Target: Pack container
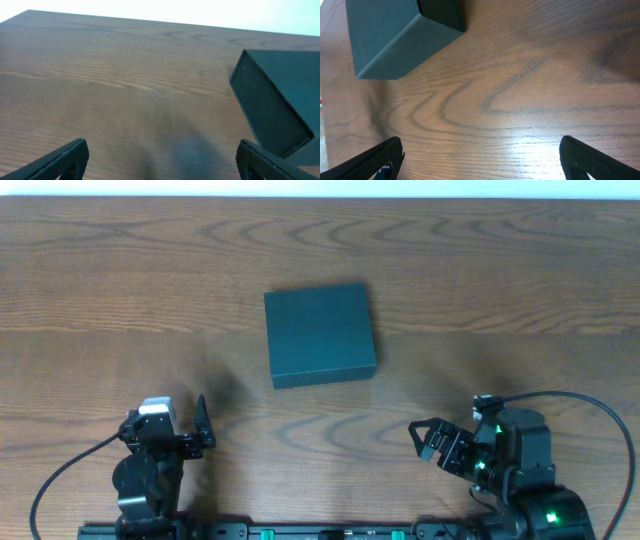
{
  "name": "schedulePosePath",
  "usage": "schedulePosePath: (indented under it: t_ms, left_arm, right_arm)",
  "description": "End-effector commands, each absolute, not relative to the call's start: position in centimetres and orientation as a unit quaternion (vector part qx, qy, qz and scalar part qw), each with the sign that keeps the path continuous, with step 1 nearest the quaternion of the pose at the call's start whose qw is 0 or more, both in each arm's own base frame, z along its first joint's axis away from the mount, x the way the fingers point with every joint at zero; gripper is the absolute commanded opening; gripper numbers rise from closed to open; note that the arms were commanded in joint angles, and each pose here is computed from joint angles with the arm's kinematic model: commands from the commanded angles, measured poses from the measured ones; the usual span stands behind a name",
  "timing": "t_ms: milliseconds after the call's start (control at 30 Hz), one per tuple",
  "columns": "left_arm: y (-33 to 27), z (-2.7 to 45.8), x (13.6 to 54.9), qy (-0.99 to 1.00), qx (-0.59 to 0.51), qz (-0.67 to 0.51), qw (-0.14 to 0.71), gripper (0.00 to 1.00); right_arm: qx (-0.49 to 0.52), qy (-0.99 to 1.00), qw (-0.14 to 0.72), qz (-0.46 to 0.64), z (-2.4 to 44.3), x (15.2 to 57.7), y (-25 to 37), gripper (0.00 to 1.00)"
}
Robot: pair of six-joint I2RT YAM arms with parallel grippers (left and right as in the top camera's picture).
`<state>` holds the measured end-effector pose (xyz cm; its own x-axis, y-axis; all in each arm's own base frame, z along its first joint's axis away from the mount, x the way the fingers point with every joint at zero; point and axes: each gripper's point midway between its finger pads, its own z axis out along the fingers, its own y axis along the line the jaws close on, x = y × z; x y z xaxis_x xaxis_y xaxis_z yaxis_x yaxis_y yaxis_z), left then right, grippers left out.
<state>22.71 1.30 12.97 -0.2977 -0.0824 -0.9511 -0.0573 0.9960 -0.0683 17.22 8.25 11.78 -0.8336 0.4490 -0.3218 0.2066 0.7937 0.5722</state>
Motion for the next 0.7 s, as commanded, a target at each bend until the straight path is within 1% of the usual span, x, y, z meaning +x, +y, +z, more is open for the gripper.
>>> schedulePosePath:
  t_ms: [0,133,667]
  left_arm:
    - [1.38,12.14,22.73,0.808,-0.051,-0.015,0.587,0.95]
    - [1.55,12.1,22.71,0.809,-0.023,0.012,0.587,0.95]
    - [1.55,12.09,22.71,0.81,-0.022,0.012,0.586,0.95]
  right_arm:
    - [0.177,0.918,0.235,0.267,12.23,17.42,8.13,0.99]
    - [0.177,0.918,0.235,0.267,12.23,17.43,8.12,0.99]
    - [0.177,0.918,0.235,0.267,12.23,17.43,8.12,0.99]
